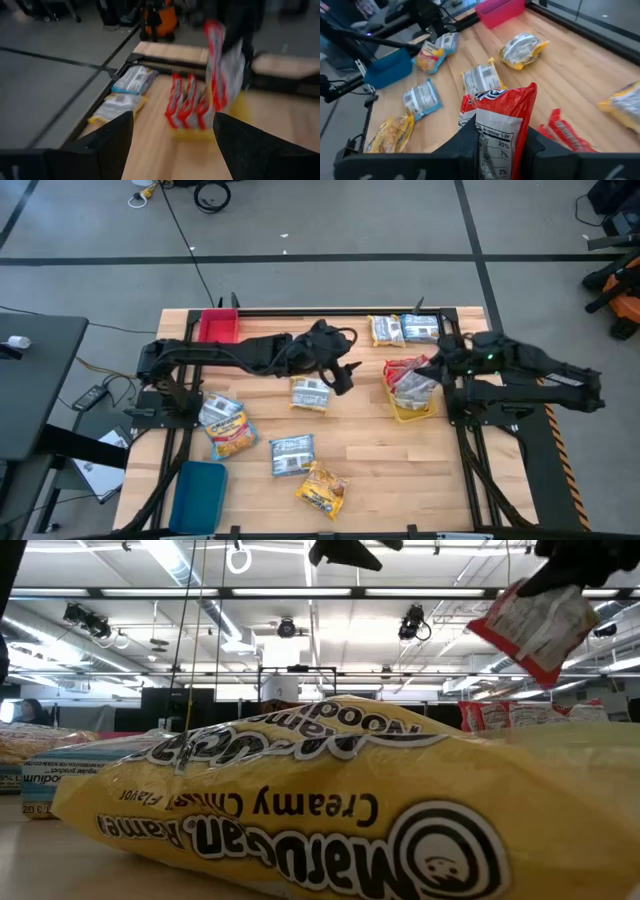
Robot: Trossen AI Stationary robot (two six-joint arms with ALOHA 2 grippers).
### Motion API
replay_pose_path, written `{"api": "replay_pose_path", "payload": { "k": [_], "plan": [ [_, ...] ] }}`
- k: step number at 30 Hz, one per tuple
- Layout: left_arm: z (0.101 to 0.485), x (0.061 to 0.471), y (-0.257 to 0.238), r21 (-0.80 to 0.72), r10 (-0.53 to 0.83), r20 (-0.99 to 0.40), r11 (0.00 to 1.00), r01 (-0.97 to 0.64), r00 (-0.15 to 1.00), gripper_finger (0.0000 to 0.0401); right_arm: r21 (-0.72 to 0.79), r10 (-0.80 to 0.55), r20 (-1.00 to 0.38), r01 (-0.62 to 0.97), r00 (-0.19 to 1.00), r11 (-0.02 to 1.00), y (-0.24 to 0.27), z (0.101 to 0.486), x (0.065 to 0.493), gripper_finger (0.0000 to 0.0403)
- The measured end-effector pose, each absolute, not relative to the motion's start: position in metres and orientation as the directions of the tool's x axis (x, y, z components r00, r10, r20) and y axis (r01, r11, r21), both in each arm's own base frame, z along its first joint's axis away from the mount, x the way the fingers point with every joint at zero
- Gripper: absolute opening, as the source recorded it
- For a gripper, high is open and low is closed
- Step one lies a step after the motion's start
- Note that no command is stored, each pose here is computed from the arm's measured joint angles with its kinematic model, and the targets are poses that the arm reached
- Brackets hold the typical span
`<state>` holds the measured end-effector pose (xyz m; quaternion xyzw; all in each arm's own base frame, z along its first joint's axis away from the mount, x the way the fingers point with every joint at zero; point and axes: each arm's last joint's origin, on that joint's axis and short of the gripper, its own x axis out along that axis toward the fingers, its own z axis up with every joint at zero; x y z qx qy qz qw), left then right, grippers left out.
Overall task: Sort Maruchan noodles
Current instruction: Put the red noodle pack into the yellow bin
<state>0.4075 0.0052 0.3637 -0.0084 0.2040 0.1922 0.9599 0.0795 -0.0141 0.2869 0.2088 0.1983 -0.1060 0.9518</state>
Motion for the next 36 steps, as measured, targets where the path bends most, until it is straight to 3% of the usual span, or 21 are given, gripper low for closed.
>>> {"api": "replay_pose_path", "payload": {
  "k": [7, 13, 16, 27, 36],
  "plan": [
    [0.365, 0.410, 0.006, -0.155, 0.393, -0.356, 0.870, -0.468, 0.848, 0.0279, 0.445, -0.019, -0.419, 0.223, 0.908, 0.867, -0.009, 0.238, 0.089, 0.0076],
    [0.365, 0.410, 0.000, -0.212, 0.472, -0.340, 0.804, -0.555, 0.813, 0.0279, 0.443, -0.143, -0.369, 0.309, 0.918, 0.842, -0.009, 0.226, 0.088, 0.0075],
    [0.366, 0.409, -0.001, -0.228, 0.502, -0.329, 0.780, -0.583, 0.800, 0.0279, 0.472, -0.168, -0.394, 0.356, 0.904, 0.807, -0.008, 0.215, 0.092, 0.0075],
    [0.374, 0.405, 0.007, -0.207, 0.533, -0.301, 0.773, -0.600, 0.790, 0.0279, 0.431, -0.130, -0.477, 0.361, 0.869, 0.827, 0.001, 0.199, 0.093, 0.0075],
    [0.390, 0.392, 0.008, -0.158, 0.531, -0.276, 0.798, -0.582, 0.801, 0.0279, 0.526, -0.230, -0.325, 0.377, 0.917, 0.762, 0.005, 0.160, 0.117, 0.0075]
  ]
}}
